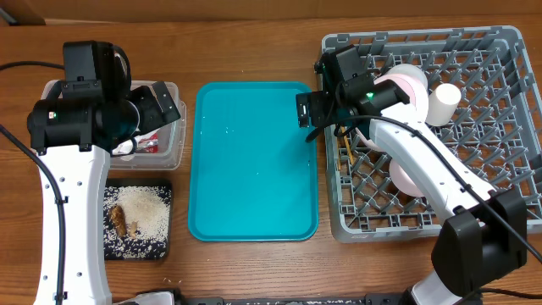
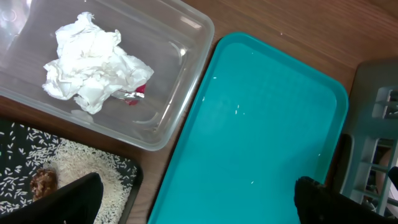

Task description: Sort waste into correct bins and load items into the dishwasher

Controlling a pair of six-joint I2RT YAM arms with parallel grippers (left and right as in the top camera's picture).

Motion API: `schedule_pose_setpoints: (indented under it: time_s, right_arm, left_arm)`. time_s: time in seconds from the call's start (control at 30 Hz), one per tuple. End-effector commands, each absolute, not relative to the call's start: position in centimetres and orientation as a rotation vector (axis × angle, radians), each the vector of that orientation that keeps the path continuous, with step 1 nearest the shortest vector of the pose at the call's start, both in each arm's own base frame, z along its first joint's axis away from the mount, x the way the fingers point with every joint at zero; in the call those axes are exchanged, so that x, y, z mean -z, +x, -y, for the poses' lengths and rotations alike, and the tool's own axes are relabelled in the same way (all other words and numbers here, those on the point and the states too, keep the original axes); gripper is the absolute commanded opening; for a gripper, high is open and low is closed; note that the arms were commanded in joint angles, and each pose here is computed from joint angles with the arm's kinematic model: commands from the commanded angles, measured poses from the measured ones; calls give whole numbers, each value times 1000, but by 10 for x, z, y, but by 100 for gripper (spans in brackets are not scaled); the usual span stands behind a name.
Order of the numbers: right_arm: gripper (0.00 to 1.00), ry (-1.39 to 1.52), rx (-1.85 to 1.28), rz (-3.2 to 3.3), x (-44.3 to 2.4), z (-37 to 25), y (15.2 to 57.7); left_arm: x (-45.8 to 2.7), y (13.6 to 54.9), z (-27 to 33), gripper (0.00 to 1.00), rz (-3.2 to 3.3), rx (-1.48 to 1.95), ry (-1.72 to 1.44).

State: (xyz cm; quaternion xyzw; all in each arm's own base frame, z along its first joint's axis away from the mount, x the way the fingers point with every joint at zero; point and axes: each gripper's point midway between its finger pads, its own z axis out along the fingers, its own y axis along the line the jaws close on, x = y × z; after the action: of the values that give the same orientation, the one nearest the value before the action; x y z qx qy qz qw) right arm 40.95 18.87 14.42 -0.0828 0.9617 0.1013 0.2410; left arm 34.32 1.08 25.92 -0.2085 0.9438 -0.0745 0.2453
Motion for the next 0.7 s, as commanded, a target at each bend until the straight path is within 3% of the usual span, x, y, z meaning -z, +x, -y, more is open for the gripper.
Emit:
schedule_pose_setpoints:
  time_s: [0.0,0.43,0.67]
  right_arm:
    - [100,-221,-303,-2585,-163,-192,414]
    - [100,-220,-300,-2590,-162,-191,413]
    - [100,-214,-338,-2479,-210,-188,406]
  left_arm:
    - [-265,345,-10,100,-2558,208,-570]
    - [-265,345,-10,100,-2558,208,-570]
    - [-265,345,-10,100,-2558,208,-570]
